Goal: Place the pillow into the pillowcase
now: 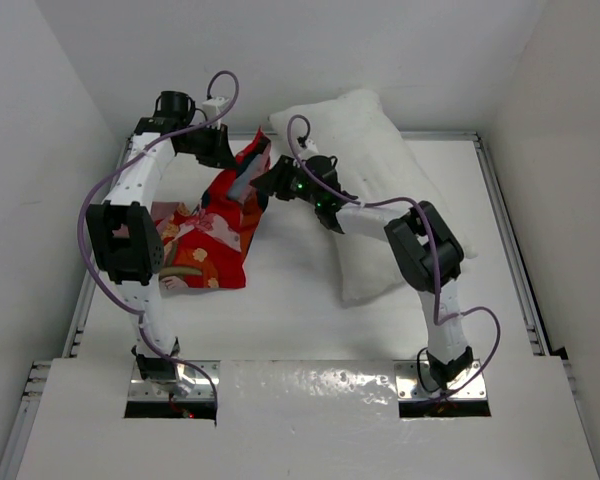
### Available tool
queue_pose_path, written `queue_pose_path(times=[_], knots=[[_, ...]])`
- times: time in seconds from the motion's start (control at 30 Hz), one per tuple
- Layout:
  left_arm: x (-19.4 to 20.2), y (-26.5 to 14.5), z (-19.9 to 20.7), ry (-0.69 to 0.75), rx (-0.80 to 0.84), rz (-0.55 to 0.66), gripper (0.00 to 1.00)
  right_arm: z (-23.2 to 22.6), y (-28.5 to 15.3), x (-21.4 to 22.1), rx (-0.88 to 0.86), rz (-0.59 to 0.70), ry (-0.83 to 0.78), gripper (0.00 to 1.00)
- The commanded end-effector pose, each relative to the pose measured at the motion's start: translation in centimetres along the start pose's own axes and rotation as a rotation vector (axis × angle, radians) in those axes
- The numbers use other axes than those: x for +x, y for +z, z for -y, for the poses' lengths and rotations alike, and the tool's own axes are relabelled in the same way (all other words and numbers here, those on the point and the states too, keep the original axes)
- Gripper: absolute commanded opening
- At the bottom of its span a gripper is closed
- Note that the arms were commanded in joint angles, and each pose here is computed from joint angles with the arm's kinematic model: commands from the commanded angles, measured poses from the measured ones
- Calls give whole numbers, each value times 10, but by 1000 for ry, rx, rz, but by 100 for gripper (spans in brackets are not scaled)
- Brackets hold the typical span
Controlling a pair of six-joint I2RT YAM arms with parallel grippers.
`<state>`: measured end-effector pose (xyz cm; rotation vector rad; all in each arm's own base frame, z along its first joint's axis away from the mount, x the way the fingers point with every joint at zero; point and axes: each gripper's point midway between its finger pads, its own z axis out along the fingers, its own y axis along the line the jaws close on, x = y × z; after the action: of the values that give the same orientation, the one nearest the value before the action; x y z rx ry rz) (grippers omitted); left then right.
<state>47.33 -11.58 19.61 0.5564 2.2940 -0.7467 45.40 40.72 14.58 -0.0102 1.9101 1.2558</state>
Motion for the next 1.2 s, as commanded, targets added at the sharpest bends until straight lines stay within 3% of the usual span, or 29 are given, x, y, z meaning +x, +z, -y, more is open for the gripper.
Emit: queue_pose_path(times=[0.0, 0.33, 0.63, 0.73, 0.87, 0.93, 1.07, 1.17], knots=[[-20, -12, 16, 51, 18, 55, 0, -28, 18, -9, -84, 16, -3, 42], [-21, -17, 21, 57, 25, 58, 0, -25, 49, 28, -20, -77, 39, 56], [-21, -17, 18, 66, 15, 52, 0, 9, 17, 28, 169, -29, 13, 41], [-21, -16, 19, 63, 20, 53, 0, 2, 14, 25, 150, -8, 28, 41], [-21, -17, 21, 61, 28, 53, 0, -2, 23, 25, 110, -11, 37, 60], [-21, -17, 22, 61, 34, 54, 0, -11, 30, 21, 66, -9, 32, 63], [-17, -16, 22, 57, 34, 47, 0, -17, 47, 22, 15, -23, 42, 63], [-16, -15, 22, 49, 44, 48, 0, -12, 66, 24, 6, -31, 69, 55]])
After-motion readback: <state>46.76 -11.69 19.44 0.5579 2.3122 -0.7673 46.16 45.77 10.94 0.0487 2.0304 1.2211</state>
